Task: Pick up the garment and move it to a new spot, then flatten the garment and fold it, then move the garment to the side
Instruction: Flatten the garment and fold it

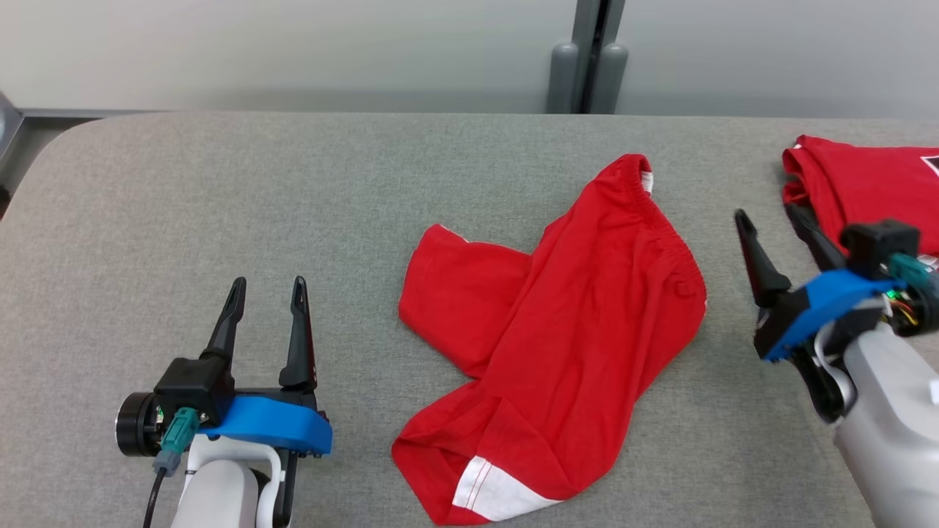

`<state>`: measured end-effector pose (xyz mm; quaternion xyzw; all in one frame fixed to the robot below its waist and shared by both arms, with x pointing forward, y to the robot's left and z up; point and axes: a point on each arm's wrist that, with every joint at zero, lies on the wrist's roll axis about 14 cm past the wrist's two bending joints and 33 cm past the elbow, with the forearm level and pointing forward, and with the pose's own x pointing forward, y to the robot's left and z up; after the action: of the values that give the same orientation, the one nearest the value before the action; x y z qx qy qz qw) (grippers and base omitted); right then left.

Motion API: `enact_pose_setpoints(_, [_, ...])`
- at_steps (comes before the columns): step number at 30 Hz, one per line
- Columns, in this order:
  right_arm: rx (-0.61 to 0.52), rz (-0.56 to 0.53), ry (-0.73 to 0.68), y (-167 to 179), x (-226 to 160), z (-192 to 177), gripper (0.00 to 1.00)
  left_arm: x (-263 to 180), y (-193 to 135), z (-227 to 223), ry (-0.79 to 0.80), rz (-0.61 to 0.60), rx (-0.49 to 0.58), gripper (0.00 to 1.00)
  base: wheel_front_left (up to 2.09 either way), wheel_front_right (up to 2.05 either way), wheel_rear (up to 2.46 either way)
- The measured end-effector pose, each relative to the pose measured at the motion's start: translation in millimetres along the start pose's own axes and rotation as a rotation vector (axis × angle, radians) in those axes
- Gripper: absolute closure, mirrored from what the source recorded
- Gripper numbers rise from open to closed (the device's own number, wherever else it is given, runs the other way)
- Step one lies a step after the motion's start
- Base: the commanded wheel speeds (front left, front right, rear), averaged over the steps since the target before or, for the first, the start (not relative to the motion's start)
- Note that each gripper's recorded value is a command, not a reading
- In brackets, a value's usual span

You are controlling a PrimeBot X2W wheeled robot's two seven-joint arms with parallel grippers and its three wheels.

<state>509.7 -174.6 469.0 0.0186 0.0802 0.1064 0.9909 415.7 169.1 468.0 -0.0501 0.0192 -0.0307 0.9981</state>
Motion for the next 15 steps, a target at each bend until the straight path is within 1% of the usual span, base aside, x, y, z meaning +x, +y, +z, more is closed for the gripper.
enact_pose_setpoints(3, [0.018, -0.035, -0.022, -14, -17, 0, 0.00, -2, -3, 1, -0.004, -0.007, -0.001, 0.00, 0.00, 0.00, 0.00])
enact_pose_setpoints(8, [0.062, -0.075, -0.027, -22, -44, -15, 0.00, -5, -3, 4, -0.012, -0.010, 0.001, 0.00, 0.00, 0.00, 0.00])
enact_pose_setpoints(12, [0.075, -0.065, -0.017, -12, -57, -28, 0.00, -8, 0, 1, -0.005, -0.002, 0.002, 0.00, 0.00, 0.00, 0.00])
enact_pose_setpoints(15, [0.071, -0.044, -0.017, -3, -57, -27, 0.00, -8, 0, 0, -0.002, -0.002, 0.004, 0.00, 0.00, 0.00, 0.00])
